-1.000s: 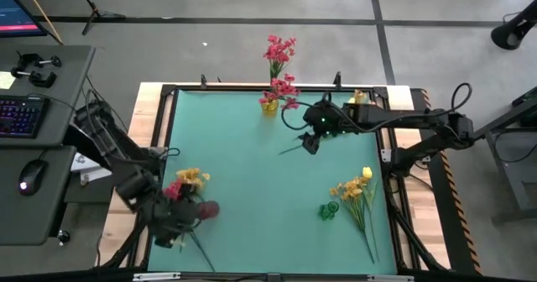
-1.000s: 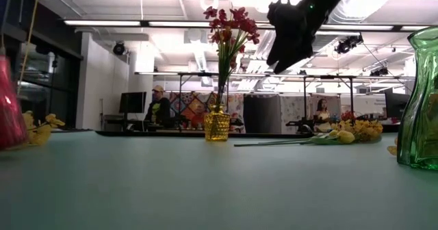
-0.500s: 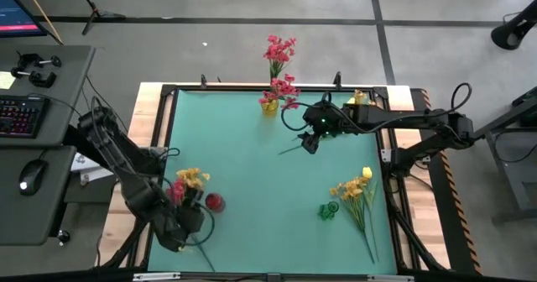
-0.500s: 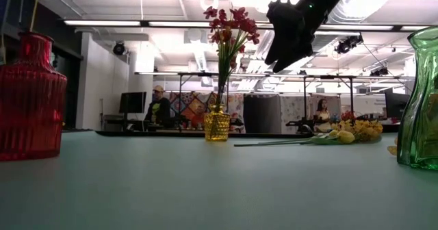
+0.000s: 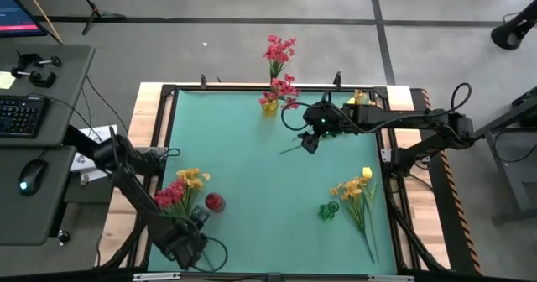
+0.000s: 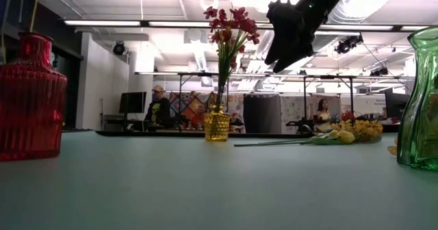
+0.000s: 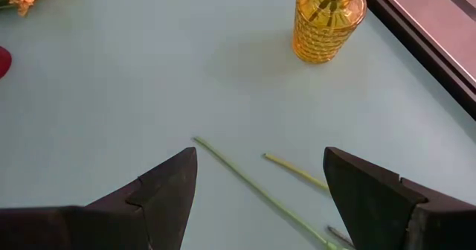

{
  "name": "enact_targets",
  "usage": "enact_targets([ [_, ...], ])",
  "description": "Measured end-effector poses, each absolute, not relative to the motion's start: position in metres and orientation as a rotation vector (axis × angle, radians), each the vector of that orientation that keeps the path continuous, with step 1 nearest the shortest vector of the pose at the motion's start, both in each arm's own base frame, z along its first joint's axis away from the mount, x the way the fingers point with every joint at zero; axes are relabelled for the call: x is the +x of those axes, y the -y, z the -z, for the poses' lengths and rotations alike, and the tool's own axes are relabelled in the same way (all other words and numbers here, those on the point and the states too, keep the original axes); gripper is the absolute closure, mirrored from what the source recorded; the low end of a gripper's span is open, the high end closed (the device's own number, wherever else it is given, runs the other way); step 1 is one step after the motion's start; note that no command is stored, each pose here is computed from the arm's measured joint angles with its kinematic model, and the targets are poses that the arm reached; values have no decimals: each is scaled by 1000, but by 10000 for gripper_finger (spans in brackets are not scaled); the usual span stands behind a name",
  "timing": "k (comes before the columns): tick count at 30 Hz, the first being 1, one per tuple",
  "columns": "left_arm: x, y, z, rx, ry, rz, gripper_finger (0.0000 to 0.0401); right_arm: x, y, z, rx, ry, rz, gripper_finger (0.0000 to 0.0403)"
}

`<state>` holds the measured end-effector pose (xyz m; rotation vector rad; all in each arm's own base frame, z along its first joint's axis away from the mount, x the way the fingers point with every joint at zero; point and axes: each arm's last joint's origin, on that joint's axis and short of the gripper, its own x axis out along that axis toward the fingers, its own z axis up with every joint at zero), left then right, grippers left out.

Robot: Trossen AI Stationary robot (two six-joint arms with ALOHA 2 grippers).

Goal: Sort flowers into vase by color
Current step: Put the red flowers into the yellow vase

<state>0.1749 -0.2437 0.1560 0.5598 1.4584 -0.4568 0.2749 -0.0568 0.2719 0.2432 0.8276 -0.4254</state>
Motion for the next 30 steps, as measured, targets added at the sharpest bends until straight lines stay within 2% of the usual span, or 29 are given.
enact_targets([
  [8,172,242,-148,580,-1482,473,221,275,57,-272,234,-828,437,121],
  [11,174,240,-146,566,-1489,454,233,275,57,-272,233,-828,438,121],
  [14,177,238,-146,548,-1494,437,269,275,57,-272,233,-828,438,121],
  [18,180,237,-148,507,-1508,426,361,275,57,-272,234,-827,439,121],
  [20,183,239,-151,451,-1526,438,389,275,57,-272,236,-827,440,121],
  [26,189,246,-191,357,-1474,458,397,275,57,-272,236,-825,440,121],
  [30,192,243,-240,346,-1309,404,398,275,57,-272,236,-823,440,121],
])
